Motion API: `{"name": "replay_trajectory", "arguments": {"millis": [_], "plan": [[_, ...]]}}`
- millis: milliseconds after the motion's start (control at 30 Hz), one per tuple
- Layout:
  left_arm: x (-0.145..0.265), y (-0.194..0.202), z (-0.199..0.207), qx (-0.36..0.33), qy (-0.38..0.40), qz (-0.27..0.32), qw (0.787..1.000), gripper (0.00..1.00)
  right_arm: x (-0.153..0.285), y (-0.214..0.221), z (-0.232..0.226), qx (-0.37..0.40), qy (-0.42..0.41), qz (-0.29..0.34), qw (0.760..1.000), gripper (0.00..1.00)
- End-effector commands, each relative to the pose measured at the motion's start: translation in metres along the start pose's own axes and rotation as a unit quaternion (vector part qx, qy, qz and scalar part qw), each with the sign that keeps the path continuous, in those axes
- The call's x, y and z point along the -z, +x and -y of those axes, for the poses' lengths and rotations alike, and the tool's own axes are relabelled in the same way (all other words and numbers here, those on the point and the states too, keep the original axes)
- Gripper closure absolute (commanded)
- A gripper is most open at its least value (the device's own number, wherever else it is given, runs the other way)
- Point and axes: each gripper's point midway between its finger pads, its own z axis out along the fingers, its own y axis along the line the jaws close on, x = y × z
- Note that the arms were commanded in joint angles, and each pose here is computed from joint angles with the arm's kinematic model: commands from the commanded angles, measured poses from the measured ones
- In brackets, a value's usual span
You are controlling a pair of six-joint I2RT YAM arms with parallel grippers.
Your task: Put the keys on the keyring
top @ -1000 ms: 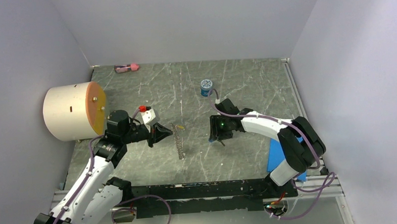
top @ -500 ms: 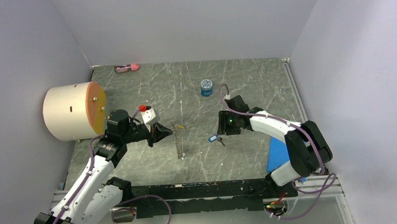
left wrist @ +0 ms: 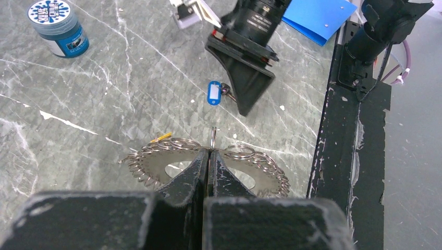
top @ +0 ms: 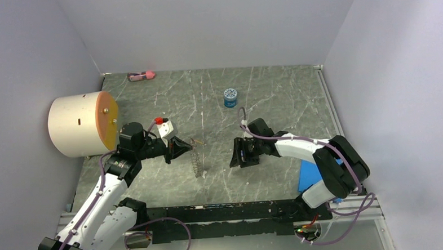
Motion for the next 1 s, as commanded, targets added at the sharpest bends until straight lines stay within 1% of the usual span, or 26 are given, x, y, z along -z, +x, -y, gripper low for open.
{"name": "replay_trajectory", "arguments": {"millis": [0,67,200,367,600,767,900,967], "plan": [[0.002,-0.028,-0.001,-0.039,0.004,0.028,0.999,0.97,0.008,0.009,-0.037,0.018,-0.052,-0.002,0.998,0.4],[0.002,-0.027,-0.001,-0.038,0.004,0.028,0.999,0.97,0.015,0.001,-0.041,0.031,-0.049,0.017,0.998,0.39],[0.002,-0.026,-0.001,-0.037,0.004,0.027,0.999,0.98,0.026,-0.02,-0.03,0.062,-0.002,0.054,0.997,0.38],[0.001,-0.025,-0.002,-0.035,0.005,0.024,0.999,0.97,0.032,-0.038,-0.01,0.087,0.05,0.068,0.993,0.39],[0.001,-0.025,-0.002,-0.034,0.006,0.023,0.999,0.97,0.031,-0.057,0.017,0.117,0.152,0.059,0.98,0.48],[0.001,-0.024,-0.002,-0.033,0.007,0.022,0.999,0.98,0.022,-0.061,0.021,0.135,0.177,0.052,0.973,0.5],[0.001,-0.024,-0.001,-0.032,0.007,0.022,0.999,0.97,0.016,-0.063,0.021,0.132,0.183,0.046,0.973,0.52],[0.001,-0.024,-0.001,-0.033,0.008,0.022,0.999,0.97,0.013,-0.062,0.021,0.13,0.186,0.042,0.973,0.55]]}}
